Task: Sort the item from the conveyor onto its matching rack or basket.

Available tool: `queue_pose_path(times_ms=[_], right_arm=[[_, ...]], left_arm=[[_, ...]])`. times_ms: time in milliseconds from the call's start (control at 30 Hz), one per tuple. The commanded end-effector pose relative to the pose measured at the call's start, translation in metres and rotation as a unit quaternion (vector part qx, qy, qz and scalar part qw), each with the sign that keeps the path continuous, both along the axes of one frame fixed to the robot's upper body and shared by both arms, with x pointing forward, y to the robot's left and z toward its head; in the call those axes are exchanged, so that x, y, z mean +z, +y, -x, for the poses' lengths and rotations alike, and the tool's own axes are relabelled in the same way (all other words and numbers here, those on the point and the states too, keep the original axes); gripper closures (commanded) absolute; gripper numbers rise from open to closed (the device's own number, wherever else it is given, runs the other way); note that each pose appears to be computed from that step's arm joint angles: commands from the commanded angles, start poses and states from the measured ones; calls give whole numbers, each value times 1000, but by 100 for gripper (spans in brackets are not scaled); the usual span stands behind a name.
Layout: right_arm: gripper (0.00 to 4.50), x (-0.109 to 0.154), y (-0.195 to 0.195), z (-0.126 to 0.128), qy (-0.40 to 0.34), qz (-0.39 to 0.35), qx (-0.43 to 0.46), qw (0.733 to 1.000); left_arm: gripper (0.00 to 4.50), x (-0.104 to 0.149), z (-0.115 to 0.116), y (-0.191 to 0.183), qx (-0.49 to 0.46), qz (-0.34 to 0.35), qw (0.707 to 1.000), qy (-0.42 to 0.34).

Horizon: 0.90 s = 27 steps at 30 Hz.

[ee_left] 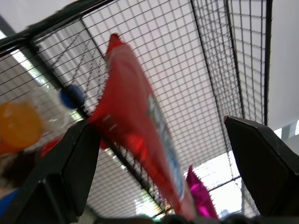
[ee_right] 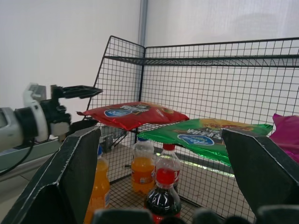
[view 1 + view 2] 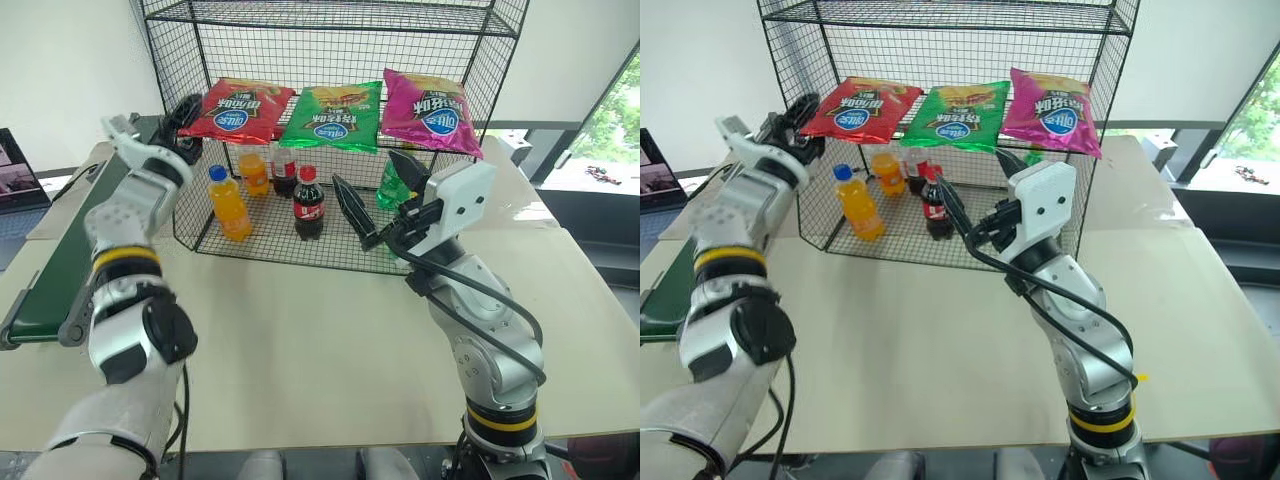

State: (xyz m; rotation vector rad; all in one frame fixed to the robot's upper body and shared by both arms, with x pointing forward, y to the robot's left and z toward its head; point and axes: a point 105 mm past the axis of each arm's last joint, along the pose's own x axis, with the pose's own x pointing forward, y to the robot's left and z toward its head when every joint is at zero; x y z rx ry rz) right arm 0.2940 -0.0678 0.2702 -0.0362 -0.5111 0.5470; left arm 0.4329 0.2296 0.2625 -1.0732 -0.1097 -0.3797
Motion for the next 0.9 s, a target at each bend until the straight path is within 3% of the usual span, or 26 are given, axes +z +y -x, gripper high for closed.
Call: queue_pose_path(times_ms=[33, 200, 300, 433, 500, 667, 900], right_arm=[[0, -2, -8, 3, -6, -3, 4, 1000], [0, -43, -29, -2, 39, 30, -24, 998], [0, -67, -40, -5, 71, 37, -48, 996], [0, -106, -57, -10, 120, 38, -102, 987], [0, -121, -64, -8, 139, 33, -127, 982], [0, -142, -81, -2, 160, 34, -170, 972], [0, -142, -94, -1, 152, 30, -204, 967]], left_arm=[[3, 22, 41, -10, -26, -70, 996, -44], [3, -17, 82, -25, -24, -248, 968, -14], [3, -66, 94, -38, -19, -407, 913, 27], [3, -124, 97, -54, -5, -522, 853, 26], [3, -146, 96, -61, 5, -543, 839, 16], [3, -168, 90, -64, 23, -564, 826, -3], [3, -173, 80, -60, 18, -568, 823, -21]])
